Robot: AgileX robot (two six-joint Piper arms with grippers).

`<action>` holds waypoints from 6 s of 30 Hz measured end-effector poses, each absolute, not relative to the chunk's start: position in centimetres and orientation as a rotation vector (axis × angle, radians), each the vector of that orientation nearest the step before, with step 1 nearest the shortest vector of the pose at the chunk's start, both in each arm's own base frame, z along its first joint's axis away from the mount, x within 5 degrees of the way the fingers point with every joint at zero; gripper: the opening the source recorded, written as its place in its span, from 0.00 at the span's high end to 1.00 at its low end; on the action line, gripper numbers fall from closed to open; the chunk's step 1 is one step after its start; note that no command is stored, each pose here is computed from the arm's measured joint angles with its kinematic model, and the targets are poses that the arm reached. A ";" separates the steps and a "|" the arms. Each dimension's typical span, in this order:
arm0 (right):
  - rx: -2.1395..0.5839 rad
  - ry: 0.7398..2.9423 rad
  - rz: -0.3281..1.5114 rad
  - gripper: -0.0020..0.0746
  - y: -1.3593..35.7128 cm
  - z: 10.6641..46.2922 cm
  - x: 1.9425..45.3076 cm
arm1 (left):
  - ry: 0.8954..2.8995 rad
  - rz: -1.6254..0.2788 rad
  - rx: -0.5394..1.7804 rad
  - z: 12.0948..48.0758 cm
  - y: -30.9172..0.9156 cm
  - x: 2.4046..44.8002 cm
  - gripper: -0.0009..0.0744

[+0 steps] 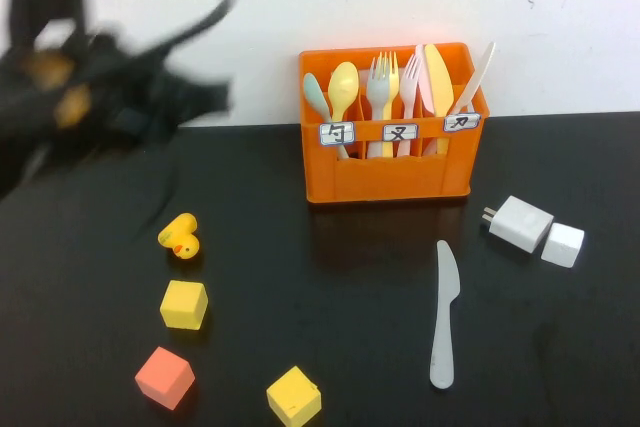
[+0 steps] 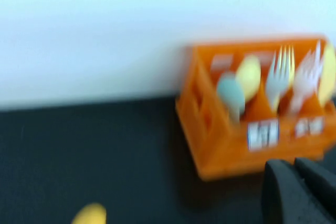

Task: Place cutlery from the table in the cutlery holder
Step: Pick up the knife, then place the knife on the box

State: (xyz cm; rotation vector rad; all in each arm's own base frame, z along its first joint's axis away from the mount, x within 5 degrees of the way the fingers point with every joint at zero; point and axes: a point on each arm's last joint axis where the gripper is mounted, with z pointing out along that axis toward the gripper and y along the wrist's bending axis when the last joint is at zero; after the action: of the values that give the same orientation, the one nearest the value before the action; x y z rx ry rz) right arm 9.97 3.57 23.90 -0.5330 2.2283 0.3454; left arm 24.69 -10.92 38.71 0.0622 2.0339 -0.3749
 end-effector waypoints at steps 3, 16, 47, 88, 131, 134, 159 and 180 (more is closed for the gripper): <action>-0.546 2.176 0.450 0.98 4.3 24.3 10.2 | 2.095 -0.438 0.008 36.2 -9.3 20.6 0.99; -0.615 2.383 0.705 0.98 5.7 25.0 17.9 | 2.150 -0.520 -0.076 26.9 -4.5 10.2 0.99; -0.709 2.936 0.105 0.42 19.8 18.3 31.9 | 2.105 -0.575 -0.173 26.7 -3.3 8.0 0.99; -1.165 2.803 0.172 0.76 21.9 16.8 31.4 | 2.087 -0.598 -0.190 25.6 -3.4 8.2 0.99; -0.381 1.623 0.237 0.76 19.9 29.4 39.3 | 2.080 -0.610 -0.194 25.7 -3.5 8.2 0.99; -0.370 1.634 0.211 0.76 20.1 27.8 40.0 | 2.080 -0.612 -0.195 25.7 -3.5 8.2 0.99; -0.223 1.858 0.103 0.76 19.2 22.6 41.3 | 2.078 -0.624 -0.202 25.7 -3.6 8.2 0.99; -0.208 1.776 0.211 0.56 18.5 29.5 39.0 | 2.075 -0.627 -0.199 25.7 -3.6 8.2 0.99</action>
State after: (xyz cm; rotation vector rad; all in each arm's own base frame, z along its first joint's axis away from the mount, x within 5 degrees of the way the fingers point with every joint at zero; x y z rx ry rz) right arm 38.97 18.54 29.46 -0.2079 1.7757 0.2108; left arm 8.20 -3.58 25.75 -0.1993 2.0747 -0.6274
